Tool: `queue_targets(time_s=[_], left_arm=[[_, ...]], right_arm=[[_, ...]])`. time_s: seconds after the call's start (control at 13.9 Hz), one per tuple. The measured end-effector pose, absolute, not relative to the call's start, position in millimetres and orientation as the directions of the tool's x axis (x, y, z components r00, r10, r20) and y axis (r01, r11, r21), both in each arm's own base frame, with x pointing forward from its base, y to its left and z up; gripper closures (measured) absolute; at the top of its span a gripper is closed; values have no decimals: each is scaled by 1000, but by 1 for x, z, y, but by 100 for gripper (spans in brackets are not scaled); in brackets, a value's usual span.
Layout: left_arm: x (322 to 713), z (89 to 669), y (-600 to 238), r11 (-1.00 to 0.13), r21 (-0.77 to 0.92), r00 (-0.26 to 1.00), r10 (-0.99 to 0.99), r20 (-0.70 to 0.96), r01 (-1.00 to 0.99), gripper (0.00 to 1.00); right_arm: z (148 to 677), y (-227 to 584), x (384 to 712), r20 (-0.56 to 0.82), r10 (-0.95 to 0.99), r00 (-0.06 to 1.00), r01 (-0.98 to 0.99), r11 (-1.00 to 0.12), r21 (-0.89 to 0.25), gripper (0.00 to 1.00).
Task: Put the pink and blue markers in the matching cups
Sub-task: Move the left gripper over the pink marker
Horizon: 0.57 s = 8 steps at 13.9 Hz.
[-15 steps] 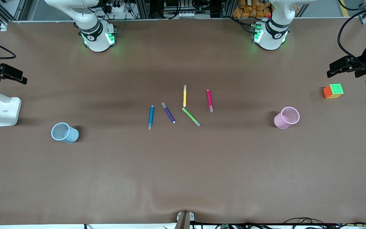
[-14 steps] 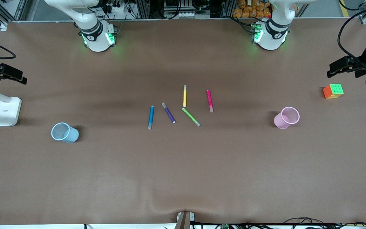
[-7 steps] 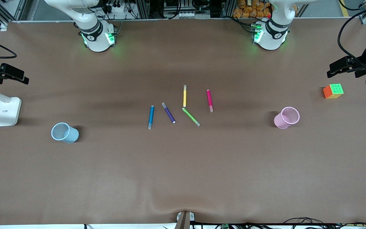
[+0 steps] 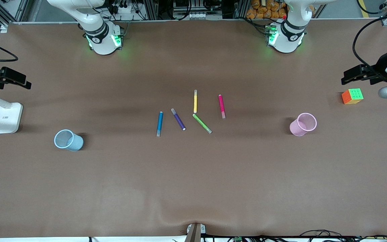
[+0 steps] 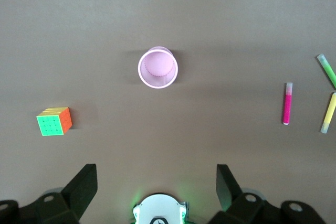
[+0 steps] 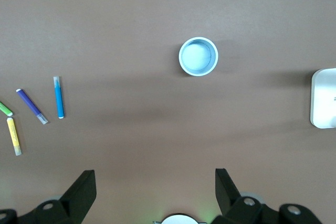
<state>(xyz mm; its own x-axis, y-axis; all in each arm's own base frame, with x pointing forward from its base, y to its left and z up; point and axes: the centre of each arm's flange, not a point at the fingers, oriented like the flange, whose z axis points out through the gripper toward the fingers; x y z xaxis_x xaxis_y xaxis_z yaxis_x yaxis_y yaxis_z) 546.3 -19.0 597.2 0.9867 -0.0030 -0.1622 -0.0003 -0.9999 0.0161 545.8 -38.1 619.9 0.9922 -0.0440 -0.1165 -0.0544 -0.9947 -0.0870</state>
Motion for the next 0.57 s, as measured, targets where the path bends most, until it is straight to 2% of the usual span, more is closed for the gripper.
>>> queue_targets(time_s=[0.57], left_arm=[[578, 521, -112, -999, 20, 974, -40, -223, -37, 0]], right_arm=[[620, -37, 546, -111, -43, 993, -53, -994, -94, 0]])
